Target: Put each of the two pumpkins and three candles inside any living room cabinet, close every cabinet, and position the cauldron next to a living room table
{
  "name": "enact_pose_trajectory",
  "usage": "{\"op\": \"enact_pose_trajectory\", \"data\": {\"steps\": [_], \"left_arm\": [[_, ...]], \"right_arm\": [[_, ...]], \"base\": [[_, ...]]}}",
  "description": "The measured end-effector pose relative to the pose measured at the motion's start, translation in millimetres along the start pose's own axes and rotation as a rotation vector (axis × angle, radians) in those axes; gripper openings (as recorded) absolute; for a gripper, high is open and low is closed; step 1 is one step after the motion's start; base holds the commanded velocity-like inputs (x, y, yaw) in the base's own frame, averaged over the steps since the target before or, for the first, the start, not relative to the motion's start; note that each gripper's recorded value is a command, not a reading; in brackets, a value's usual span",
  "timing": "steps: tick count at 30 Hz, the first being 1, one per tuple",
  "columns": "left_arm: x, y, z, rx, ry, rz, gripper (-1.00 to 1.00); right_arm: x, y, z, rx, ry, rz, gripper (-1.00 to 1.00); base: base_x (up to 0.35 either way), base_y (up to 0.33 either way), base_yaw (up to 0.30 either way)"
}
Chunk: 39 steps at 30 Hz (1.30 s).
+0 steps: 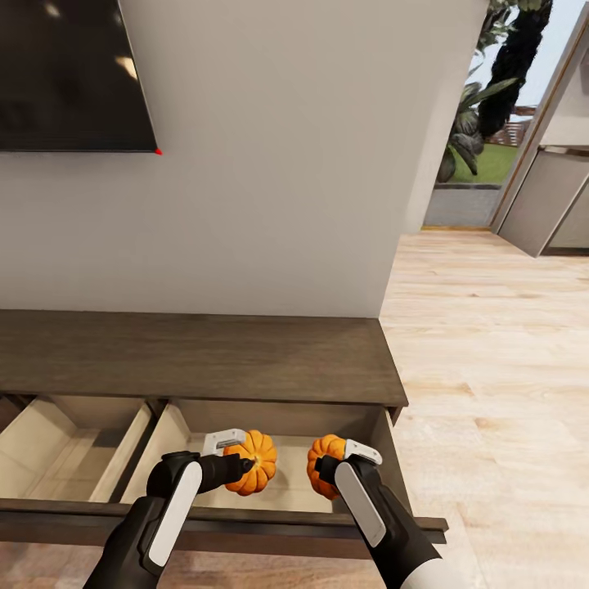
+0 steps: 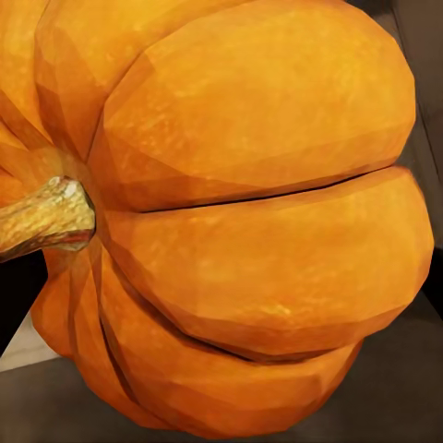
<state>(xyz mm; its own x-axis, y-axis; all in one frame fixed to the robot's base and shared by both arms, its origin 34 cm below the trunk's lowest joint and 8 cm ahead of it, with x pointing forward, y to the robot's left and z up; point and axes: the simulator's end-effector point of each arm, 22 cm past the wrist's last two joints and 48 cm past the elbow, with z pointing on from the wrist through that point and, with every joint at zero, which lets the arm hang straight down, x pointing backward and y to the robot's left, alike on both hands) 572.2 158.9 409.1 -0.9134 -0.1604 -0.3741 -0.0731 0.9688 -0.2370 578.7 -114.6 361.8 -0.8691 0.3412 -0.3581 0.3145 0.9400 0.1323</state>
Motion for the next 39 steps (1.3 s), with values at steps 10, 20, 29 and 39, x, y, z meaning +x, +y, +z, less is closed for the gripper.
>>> {"op": "enact_pose_trajectory", "data": {"steps": [10,20,29,39], "left_arm": [[-1,4,-0.3,-0.005,-0.002,-0.009,1.00],[-1,5,-0.4,-0.004,-0.002,-0.013,1.00],[-12,1,-13.2,-0.002,-0.010,-0.008,1.00],[-14,-5,-30.8,-0.003,0.044,0.008,1.00]], "right_arm": [[0,0,0.0,-0.001,0.000,0.000,1.00],[5,-4,3.6,0.012,0.006,0.001,1.00],[-5,1,-6.4,0.007,-0.006,0.004,1.00],[-16,-3,-24.2,0.013,0.029,-0.014,1.00]], "base": [[0.000,0.000,0.000],[0.000,0.000,0.000],[0.000,0.000,0.000],[-0.052,0.000,0.000]]}}
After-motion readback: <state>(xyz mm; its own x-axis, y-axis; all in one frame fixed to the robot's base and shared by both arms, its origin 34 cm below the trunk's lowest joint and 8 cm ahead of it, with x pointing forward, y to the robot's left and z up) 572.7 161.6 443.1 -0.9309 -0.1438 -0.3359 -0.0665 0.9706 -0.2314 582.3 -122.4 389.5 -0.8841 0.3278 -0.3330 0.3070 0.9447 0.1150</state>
